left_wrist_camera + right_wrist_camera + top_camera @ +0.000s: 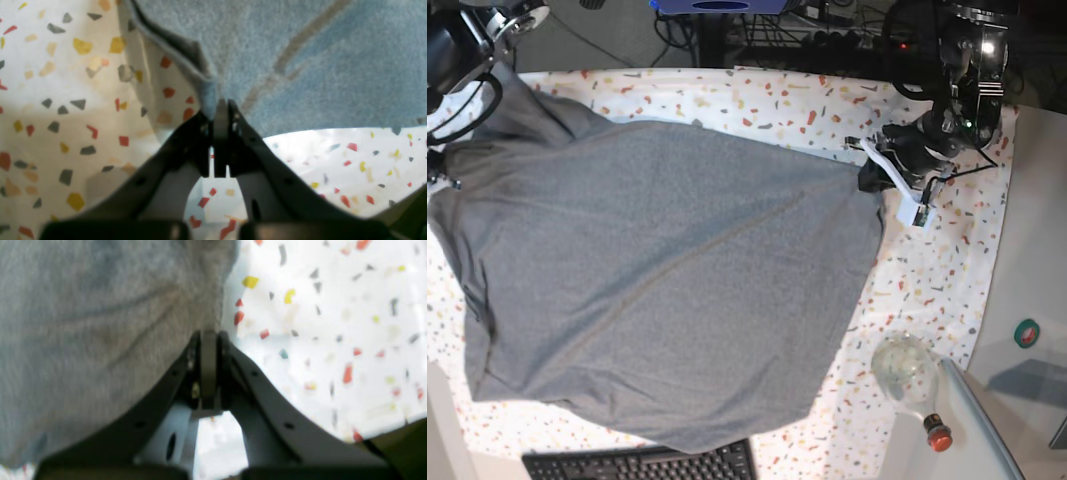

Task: Layout the t-shirt on the table in an organized manner, then fold the t-shirt properly

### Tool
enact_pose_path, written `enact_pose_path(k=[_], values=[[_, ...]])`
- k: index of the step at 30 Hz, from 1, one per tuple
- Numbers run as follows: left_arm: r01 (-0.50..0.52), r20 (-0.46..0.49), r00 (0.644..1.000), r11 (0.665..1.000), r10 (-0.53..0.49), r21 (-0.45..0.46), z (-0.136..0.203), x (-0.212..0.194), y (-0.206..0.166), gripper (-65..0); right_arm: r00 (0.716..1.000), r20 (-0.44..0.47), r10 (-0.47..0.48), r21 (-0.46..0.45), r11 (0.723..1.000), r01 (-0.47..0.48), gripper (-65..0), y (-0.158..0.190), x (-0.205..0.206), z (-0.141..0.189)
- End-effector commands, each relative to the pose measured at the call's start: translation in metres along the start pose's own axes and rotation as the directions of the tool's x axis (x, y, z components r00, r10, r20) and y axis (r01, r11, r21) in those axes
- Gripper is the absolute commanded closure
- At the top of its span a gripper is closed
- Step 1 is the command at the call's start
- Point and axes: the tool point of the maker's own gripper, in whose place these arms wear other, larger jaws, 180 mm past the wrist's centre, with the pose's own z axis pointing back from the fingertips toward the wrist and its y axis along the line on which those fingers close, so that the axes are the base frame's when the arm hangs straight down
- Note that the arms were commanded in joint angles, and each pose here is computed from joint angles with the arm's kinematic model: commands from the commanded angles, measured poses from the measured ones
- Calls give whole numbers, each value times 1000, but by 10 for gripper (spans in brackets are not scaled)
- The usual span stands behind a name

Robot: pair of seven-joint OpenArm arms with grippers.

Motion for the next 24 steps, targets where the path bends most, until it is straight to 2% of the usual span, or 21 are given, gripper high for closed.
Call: enact_pose_path(k=[1, 7, 11, 14, 16, 21, 24], values=[[-3, 10, 1000, 1000, 3, 12, 1, 3, 7, 0, 999, 50, 10, -19, 1000, -9, 0, -8, 20, 5], [5, -3, 1000, 1000, -5, 0, 9, -9, -1, 0, 1000, -1, 27, -36, 999, -27, 0, -10, 13, 6], [56, 71, 996, 998, -55, -12, 20, 18, -12, 0, 993, 76, 85, -63, 995, -81, 0, -9, 37, 24], [111, 204, 973, 994, -107, -8, 20, 86, -16, 0, 964, 166, 210, -76, 977, -200, 0, 15, 98, 38], [138, 291, 947, 990, -135, 11, 23, 137, -14, 0, 945, 206, 254, -83, 967, -242, 0, 29, 145, 49], [198, 417, 886, 978, -205, 59, 48, 261, -19, 0, 913, 320, 255, -64, 967, -247, 0, 45, 250, 83], [199, 523, 827, 977, -206, 72, 73, 340, -25, 0, 892, 388, 232, -41, 971, -235, 0, 56, 313, 111]])
